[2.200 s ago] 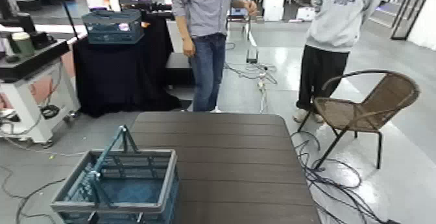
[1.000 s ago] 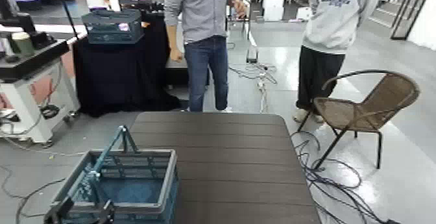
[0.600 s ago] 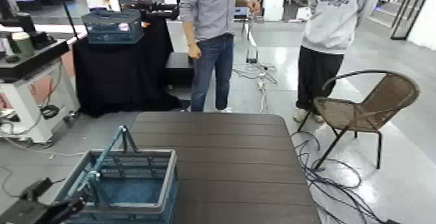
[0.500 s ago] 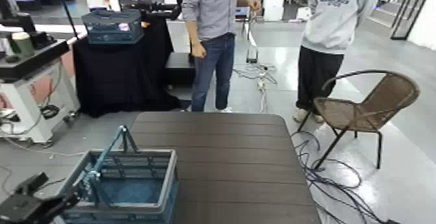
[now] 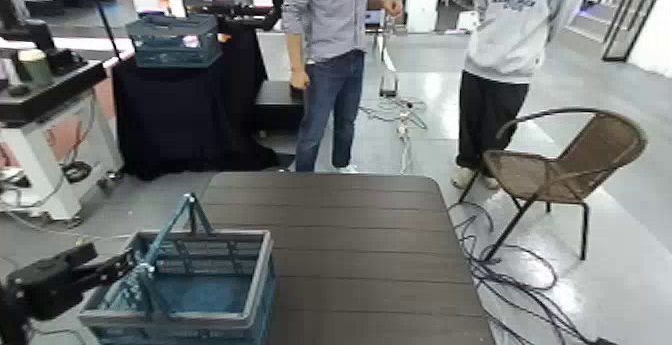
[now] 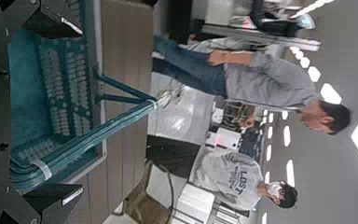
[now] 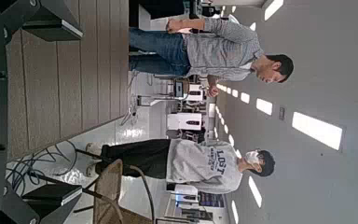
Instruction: Grasp the handle of the crate.
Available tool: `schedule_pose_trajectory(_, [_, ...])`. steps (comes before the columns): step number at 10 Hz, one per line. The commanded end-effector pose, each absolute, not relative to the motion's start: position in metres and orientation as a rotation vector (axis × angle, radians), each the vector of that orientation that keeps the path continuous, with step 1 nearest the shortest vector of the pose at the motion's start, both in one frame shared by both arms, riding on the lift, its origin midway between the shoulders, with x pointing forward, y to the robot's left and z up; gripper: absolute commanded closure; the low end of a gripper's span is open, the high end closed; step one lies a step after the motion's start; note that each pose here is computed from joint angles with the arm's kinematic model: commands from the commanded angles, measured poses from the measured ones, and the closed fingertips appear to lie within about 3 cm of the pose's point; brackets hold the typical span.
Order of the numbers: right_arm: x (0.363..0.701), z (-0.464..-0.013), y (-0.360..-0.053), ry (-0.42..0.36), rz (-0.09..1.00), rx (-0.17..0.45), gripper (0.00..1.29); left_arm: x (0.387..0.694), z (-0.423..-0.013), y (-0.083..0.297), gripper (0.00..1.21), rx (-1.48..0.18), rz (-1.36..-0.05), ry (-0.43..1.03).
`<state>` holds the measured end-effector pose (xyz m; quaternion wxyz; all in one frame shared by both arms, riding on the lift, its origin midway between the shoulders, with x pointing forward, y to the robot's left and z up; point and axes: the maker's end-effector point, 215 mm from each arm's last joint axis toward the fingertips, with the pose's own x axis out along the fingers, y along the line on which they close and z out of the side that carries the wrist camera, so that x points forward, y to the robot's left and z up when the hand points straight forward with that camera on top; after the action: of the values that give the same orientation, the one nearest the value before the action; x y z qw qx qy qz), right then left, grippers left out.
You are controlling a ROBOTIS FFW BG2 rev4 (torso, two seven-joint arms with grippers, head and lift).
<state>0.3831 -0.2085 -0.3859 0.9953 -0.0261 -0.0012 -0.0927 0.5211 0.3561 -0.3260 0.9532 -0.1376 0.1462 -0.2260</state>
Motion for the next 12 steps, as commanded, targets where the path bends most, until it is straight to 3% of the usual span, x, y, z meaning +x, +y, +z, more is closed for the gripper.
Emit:
schedule_pose_trajectory(1, [0.383, -0.387, -0.208, 0.000, -0.186, -0.046, 0.15, 0.534, -0.334, 0.349, 0.12, -0.418, -0.525, 0.401])
schedule_pose_trajectory(6, [0.384, -0.390, -0.207, 0.005, -0.185, -0.030, 0.15, 0.555, -0.341, 0.348, 0.12, -0.605, -0.631, 0.468])
schedule_pose_trajectory(12, [0.388, -0.391, -0.203, 0.007, -0.172, -0.015, 0.15, 0.580, -0.342, 0.312, 0.12, -0.662, -0.761, 0.543])
